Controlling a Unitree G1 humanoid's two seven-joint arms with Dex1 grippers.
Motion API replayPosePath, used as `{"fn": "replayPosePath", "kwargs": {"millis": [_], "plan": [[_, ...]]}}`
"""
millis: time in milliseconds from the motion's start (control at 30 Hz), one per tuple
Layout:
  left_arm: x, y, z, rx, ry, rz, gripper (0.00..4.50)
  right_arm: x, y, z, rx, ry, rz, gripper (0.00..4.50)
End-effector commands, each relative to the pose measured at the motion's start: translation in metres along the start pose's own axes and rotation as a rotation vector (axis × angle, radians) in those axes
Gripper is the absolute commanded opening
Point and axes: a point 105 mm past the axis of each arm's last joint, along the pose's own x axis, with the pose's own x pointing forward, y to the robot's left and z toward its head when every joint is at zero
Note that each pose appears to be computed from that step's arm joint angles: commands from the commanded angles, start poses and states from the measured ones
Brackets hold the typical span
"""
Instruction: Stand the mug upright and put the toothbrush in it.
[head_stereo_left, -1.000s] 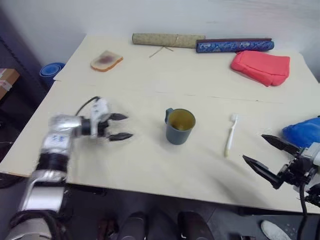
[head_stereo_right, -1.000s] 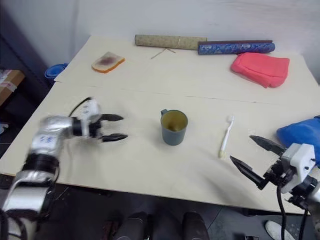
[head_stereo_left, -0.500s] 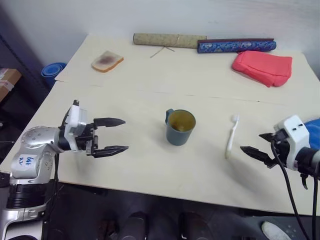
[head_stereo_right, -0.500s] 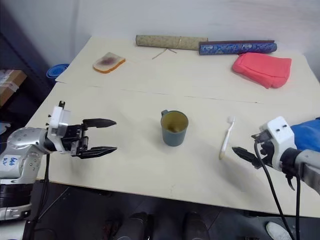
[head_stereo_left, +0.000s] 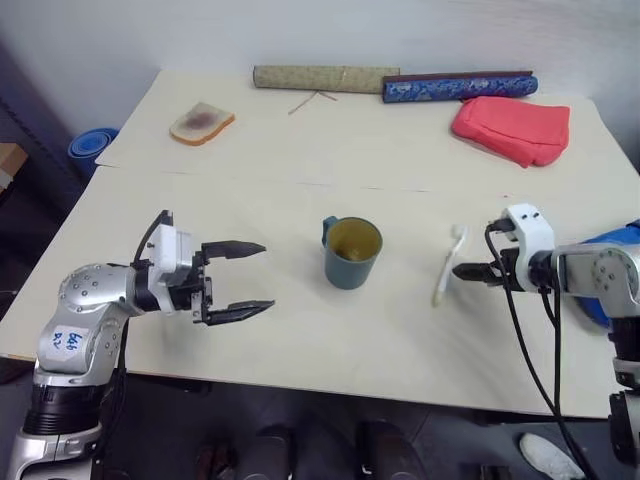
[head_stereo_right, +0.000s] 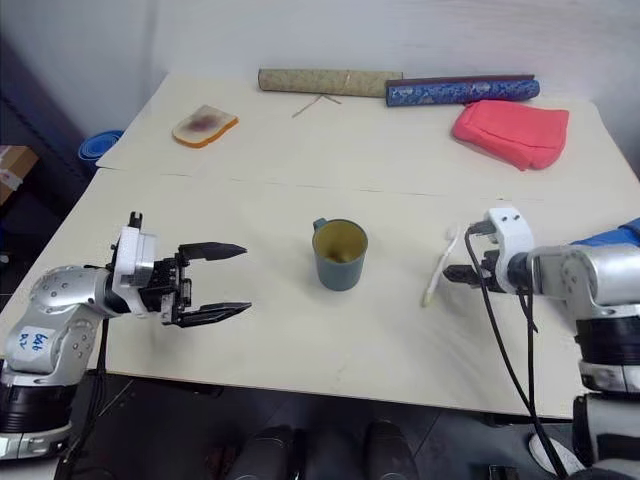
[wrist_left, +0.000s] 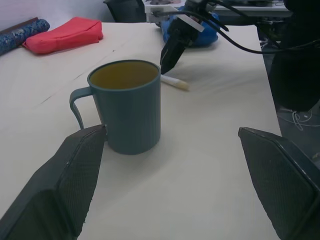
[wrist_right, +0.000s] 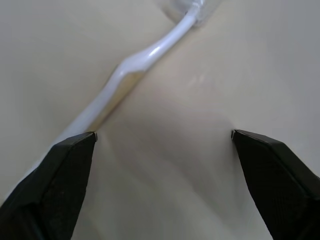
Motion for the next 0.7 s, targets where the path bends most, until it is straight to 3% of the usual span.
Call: {"fn": "replayPosePath", "kwargs": {"millis": [33, 67, 400, 500, 700], "plan": [[-0.001, -0.005, 0.008, 0.053, -0.003, 0.02, 4.5, 0.011, 0.005, -0.01, -0.001, 0.081, 0.029, 3.59], [-0.002, -0.006, 0.007, 0.053, 0.0, 0.024, 4.5, 0.012, 0.005, -0.01, -0.004, 0.087, 0.029, 3.32], [-0.003, -0.011, 0.003, 0.058, 0.02, 0.031, 4.5, -0.017, -0.005, 0.017, 0.045, 0.025, 0.048, 3.32], [-0.002, -0.01, -0.002, 0.049, 0.025, 0.023, 4.5, -0.029, 0.015, 0.035, 0.148, -0.002, 0.136, 3.32], [0.005, -0.008, -0.003, 0.052, 0.017, 0.006, 4.5, -0.009, 0.031, 0.027, 0.152, 0.028, 0.128, 3.32]]}}
